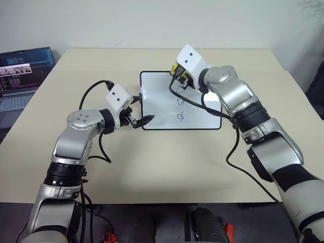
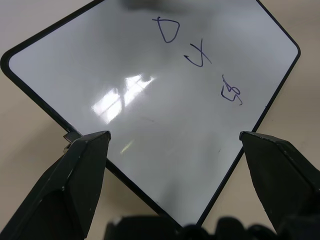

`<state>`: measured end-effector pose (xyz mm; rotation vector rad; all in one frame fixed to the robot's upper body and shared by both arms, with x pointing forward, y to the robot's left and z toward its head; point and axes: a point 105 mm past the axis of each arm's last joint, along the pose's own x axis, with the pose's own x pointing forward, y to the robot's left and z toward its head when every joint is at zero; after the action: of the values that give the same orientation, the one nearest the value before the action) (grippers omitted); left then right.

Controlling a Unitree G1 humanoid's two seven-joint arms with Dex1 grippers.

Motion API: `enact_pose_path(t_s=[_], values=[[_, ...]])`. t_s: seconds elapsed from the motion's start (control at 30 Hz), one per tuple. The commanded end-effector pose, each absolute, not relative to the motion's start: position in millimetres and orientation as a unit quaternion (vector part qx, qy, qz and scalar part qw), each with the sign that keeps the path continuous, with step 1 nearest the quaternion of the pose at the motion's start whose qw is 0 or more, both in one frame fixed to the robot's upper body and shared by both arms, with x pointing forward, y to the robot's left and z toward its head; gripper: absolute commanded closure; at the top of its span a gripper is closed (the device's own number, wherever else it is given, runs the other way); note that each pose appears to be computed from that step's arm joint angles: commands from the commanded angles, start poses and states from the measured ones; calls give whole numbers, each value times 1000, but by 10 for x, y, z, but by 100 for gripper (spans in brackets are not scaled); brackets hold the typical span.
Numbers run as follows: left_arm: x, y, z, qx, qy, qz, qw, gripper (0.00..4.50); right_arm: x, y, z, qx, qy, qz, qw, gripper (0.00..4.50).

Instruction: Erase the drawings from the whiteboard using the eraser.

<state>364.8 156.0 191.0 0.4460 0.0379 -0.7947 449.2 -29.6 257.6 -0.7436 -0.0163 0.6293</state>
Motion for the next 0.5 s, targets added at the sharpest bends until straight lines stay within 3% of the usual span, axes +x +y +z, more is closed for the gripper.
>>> enact_pose_path(t_s=[0.03,0.5], values=[[3586,1558,2061,223,-6,-384,896,0,4435,-165,2908,-369,-90,312,871,327],[3537,1501,2019,226,2,-395,891,0,4522,-49,2853,-379,-80,316,866,327]])
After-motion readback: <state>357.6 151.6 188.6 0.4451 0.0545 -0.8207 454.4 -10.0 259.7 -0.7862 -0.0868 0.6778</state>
